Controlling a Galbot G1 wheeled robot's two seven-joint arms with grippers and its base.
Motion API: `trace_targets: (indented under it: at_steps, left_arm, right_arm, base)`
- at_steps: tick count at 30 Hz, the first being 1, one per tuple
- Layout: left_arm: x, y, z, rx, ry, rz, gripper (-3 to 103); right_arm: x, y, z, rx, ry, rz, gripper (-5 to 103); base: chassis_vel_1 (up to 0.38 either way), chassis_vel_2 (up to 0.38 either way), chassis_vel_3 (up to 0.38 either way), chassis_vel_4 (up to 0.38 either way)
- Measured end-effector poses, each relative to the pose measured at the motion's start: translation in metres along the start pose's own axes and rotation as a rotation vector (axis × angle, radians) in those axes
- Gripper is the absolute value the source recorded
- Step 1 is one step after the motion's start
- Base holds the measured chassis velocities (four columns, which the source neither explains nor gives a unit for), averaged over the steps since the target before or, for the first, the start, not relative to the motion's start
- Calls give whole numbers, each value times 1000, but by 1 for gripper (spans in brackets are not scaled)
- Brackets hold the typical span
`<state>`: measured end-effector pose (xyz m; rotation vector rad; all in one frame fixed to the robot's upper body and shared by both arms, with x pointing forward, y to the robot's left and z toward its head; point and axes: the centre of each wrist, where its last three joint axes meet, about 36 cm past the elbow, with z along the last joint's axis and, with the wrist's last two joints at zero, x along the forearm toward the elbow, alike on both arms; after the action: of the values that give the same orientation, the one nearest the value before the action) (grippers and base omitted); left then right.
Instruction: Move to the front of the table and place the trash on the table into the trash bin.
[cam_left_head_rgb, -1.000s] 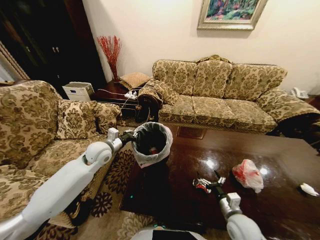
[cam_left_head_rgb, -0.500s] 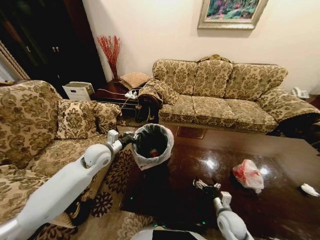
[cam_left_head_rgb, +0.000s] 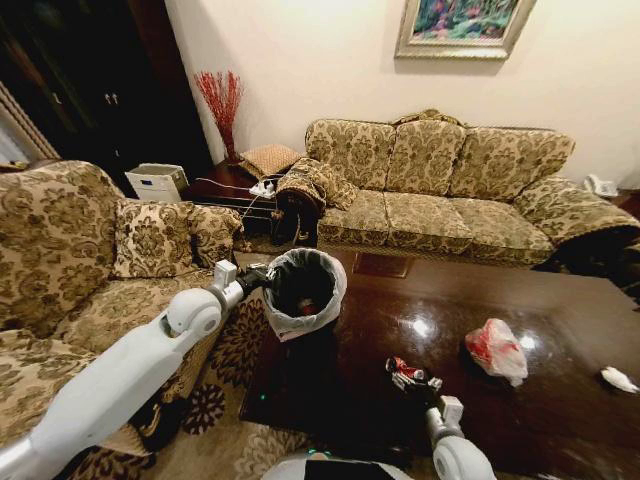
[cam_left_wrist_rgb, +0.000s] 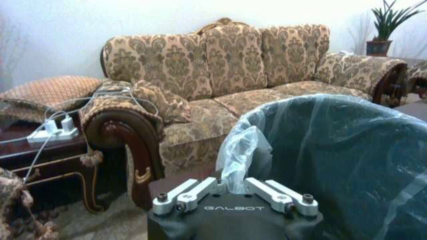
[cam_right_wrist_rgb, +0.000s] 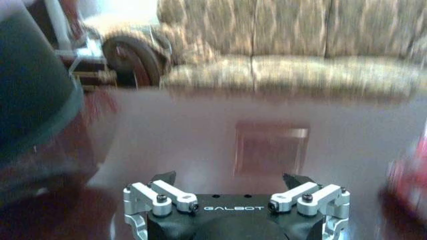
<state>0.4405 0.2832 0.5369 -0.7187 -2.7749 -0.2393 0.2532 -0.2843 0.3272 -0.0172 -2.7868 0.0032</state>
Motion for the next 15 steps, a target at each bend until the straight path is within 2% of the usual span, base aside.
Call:
trace_targets:
  at_steps: [3,4,6,9,15]
  left_arm:
    - [2,3,0,0,-8,-10,3]
    - [2,3,0,0,-8,-10,3]
    - [3,3,-1,0,-10,-13,3]
    - [3,3,-1,-1,-12,-13,3]
    - [3,3,-1,0,-14,-11,3]
  right_arm:
    - [14,-5,-28,90,-80,12,100]
    - [14,-5,-28,90,-80,12,100]
    - [19,-9,-43,139,-129,30,100]
    - [23,-10,-54,160,-157,39,100]
    - [33,-8,-64,176,-143,35,100]
  base:
    - [0,0,0,0]
    - [0,0,0,0]
    - [0,0,0,0]
    - [0,0,0,0]
    - [0,0,0,0]
